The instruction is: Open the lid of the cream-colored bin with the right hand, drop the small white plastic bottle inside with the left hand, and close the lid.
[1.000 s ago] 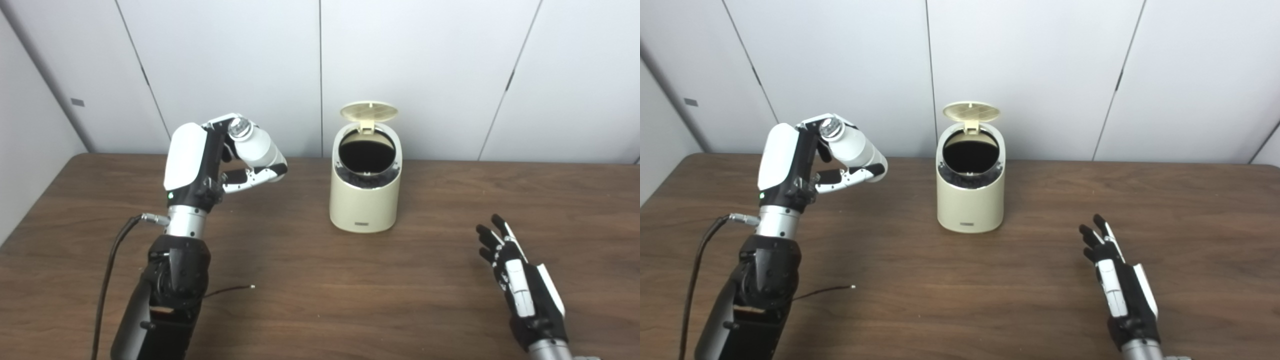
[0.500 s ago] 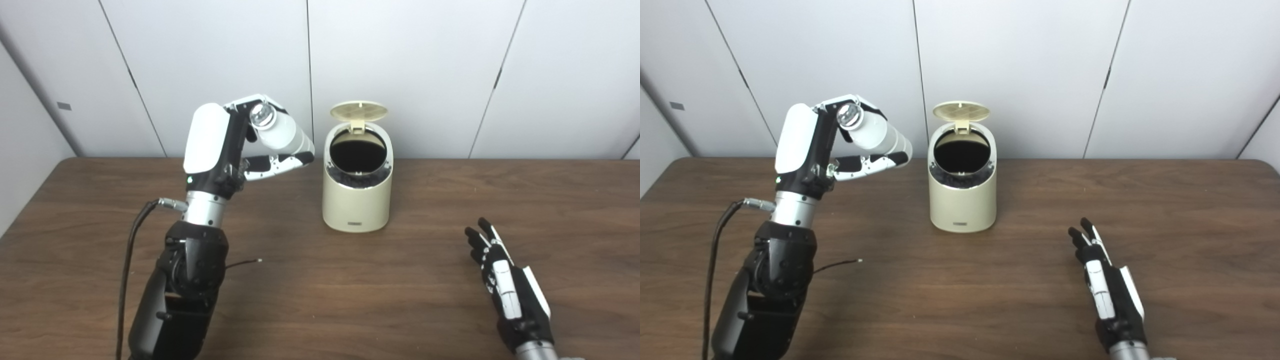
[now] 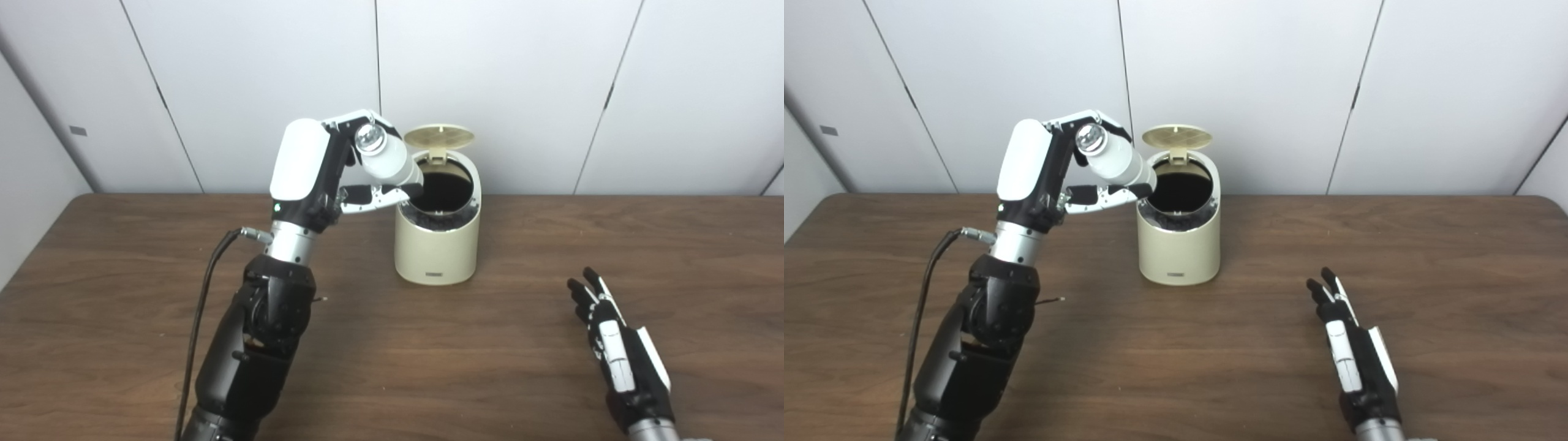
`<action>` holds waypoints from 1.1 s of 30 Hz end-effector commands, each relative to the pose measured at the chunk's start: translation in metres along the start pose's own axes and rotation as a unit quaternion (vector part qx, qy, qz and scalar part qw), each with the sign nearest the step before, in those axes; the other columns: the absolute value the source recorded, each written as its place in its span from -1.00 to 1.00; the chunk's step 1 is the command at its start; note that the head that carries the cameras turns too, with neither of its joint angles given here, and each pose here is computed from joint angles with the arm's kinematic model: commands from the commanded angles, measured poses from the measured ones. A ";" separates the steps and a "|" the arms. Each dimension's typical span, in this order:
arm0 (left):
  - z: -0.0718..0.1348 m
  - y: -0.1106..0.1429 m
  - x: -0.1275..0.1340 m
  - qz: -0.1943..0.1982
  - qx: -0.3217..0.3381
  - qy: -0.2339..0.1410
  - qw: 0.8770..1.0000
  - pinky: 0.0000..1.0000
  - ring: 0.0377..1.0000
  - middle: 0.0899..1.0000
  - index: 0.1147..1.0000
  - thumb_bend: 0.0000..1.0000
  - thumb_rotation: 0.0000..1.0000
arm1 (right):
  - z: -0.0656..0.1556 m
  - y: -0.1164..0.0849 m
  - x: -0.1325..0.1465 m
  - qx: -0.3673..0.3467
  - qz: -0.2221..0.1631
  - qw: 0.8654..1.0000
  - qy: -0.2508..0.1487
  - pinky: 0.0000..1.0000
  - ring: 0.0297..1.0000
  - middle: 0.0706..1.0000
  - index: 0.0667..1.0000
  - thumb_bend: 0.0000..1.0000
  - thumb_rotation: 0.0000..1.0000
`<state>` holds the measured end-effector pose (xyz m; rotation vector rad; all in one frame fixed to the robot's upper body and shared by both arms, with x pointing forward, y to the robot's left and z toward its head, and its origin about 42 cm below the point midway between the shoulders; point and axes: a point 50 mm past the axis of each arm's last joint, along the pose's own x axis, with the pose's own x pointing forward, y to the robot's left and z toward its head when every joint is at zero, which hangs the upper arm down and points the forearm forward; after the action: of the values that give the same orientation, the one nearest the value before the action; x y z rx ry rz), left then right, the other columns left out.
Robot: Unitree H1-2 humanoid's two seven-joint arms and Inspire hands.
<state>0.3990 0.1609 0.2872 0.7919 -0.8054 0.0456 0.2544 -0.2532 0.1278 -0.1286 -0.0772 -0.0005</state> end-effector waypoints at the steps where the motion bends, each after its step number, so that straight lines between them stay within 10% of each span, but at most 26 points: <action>1: 0.011 0.005 0.019 0.034 0.004 -0.036 0.999 -0.34 -0.30 -0.19 -0.05 -0.01 -1.00 | 0.009 0.001 0.006 0.004 0.001 0.999 -0.032 0.95 0.91 0.84 0.97 0.21 1.00; 33: -0.015 -0.033 0.024 0.050 0.029 -0.089 0.994 -0.22 -0.24 -0.20 -0.12 0.00 -1.00 | 0.005 0.002 0.009 0.006 -0.003 0.999 -0.032 0.93 0.91 0.84 0.98 0.25 1.00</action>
<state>0.4294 0.1473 0.2473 0.8411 -0.9114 0.0591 0.2574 -0.2521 0.1242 -0.1223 -0.0905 -0.0070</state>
